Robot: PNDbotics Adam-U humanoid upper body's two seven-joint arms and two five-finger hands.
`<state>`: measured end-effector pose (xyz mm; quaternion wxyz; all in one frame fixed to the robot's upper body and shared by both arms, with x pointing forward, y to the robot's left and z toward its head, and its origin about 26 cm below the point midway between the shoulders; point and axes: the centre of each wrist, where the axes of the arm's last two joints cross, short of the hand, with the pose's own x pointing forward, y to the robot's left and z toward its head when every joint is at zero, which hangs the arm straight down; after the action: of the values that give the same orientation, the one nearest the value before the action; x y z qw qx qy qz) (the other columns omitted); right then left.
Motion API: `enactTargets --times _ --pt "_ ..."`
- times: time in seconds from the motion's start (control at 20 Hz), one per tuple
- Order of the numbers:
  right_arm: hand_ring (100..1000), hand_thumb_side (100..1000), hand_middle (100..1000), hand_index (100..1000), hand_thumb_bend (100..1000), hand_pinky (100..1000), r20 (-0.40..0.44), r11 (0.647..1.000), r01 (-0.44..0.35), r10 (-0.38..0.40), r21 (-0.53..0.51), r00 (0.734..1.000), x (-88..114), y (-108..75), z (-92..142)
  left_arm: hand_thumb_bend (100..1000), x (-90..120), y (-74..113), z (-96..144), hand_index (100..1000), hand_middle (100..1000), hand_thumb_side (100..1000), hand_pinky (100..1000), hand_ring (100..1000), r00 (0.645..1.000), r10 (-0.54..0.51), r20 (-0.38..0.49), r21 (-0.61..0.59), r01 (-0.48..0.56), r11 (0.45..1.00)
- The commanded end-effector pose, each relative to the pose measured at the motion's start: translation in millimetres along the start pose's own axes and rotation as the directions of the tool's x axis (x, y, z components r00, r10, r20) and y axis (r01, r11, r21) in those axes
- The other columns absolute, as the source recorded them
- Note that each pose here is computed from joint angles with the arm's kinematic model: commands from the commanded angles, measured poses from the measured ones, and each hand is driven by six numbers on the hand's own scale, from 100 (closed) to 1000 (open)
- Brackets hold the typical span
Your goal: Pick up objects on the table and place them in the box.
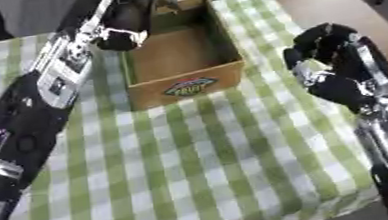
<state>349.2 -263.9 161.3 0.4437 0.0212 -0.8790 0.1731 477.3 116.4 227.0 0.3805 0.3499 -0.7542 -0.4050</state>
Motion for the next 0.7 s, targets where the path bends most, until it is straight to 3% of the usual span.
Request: enactTargets --times 0.05,0.25,0.45,0.5,0.65,0.7 --pt "530 173 510 598 282 584 0.050 0.999 0.009 -0.010 0.031 0.999 11.5 3.3 -10.3 180 2.8 7.6 -6.5 477 394 100 351 305 0.999 -0.032 0.006 0.068 0.031 0.997" --pt "529 177 509 597 281 584 0.065 0.998 0.017 -0.020 0.055 0.998 14.2 8.0 -15.3 186 -6.9 -1.7 -3.9 502 426 100 373 351 0.997 -0.064 -0.038 0.082 0.067 0.994" --pt "529 179 509 596 281 584 0.072 0.998 0.017 -0.022 0.065 0.997 15.3 9.5 -17.4 248 -14.9 -8.8 -1.0 605 526 100 426 453 0.993 -0.090 -0.073 0.077 0.096 0.992" --pt "529 180 509 596 281 584 0.072 0.998 0.017 -0.022 0.067 0.997 15.3 9.5 -17.5 309 -16.0 -10.5 -0.4 670 586 100 462 501 0.992 -0.099 -0.079 0.067 0.104 0.992" --pt "529 181 509 596 281 584 0.070 0.998 0.017 -0.022 0.068 0.997 14.8 9.8 -17.4 469 -17.7 -14.4 1.2 756 687 100 542 599 0.989 -0.124 -0.085 0.023 0.126 0.992" --pt "529 181 509 596 281 584 0.069 0.997 0.017 -0.022 0.069 0.997 14.7 9.9 -17.2 470 -18.4 -15.9 1.7 761 693 100 546 604 0.988 -0.131 -0.087 -0.006 0.130 0.991"
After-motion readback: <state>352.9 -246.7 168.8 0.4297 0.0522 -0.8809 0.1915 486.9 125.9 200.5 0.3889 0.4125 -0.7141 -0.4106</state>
